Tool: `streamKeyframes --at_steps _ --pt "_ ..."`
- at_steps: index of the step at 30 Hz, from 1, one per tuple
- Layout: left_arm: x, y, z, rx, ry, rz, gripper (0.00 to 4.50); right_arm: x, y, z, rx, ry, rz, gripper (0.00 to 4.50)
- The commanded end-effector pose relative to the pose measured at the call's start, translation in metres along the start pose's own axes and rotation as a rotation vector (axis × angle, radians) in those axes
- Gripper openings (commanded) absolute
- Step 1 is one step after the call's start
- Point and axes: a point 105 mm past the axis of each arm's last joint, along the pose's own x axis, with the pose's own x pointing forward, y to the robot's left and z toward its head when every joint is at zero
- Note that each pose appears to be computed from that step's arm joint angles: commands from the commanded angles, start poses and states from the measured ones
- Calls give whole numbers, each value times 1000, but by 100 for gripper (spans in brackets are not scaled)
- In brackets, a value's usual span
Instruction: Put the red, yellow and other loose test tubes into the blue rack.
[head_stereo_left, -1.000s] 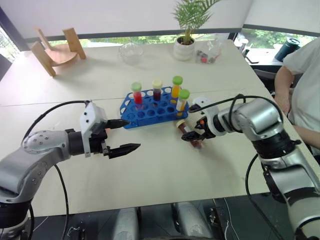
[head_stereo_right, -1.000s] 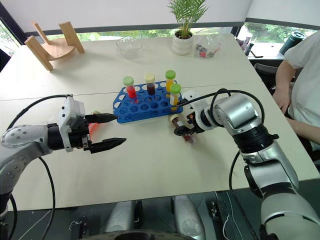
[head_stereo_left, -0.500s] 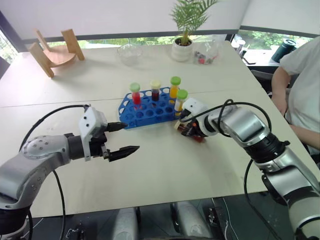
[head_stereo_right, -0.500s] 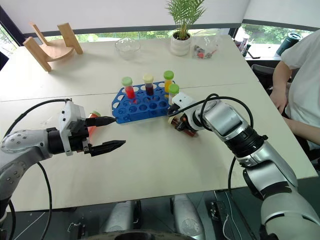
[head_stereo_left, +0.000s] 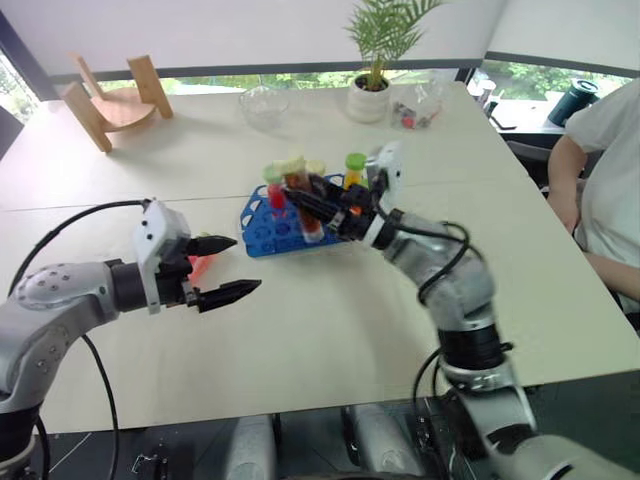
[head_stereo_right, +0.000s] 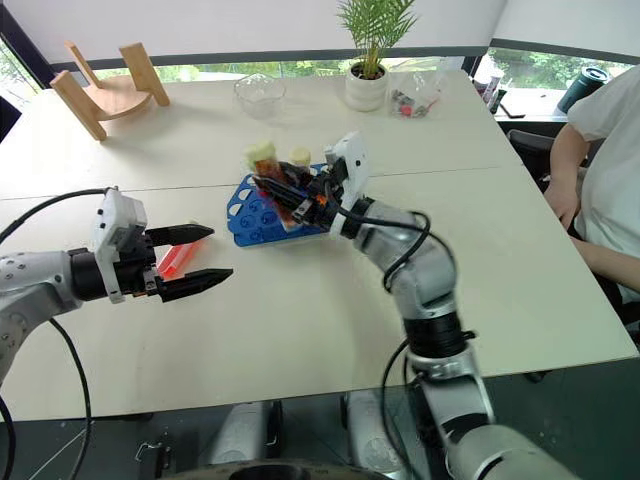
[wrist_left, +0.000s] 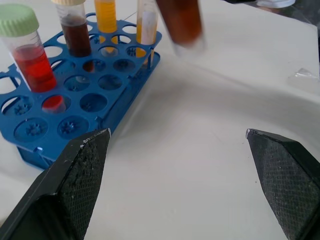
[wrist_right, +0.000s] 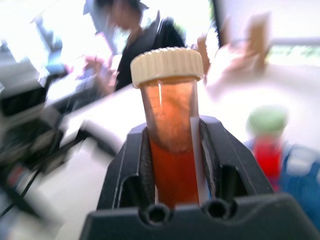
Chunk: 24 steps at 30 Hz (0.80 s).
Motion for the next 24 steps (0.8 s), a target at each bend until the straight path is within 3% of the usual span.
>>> streamKeyframes --at_steps 1,12,24 --pt "-6 2 14 35 -20 10 450 2 -12 4 -116 -164 -124 85" --pt "-6 -8 18 43 -15 -1 450 2 -37 -41 -177 -185 -298 85" --pt "-6 -10 16 43 -16 5 450 4 -51 -52 -176 -175 -346 85"
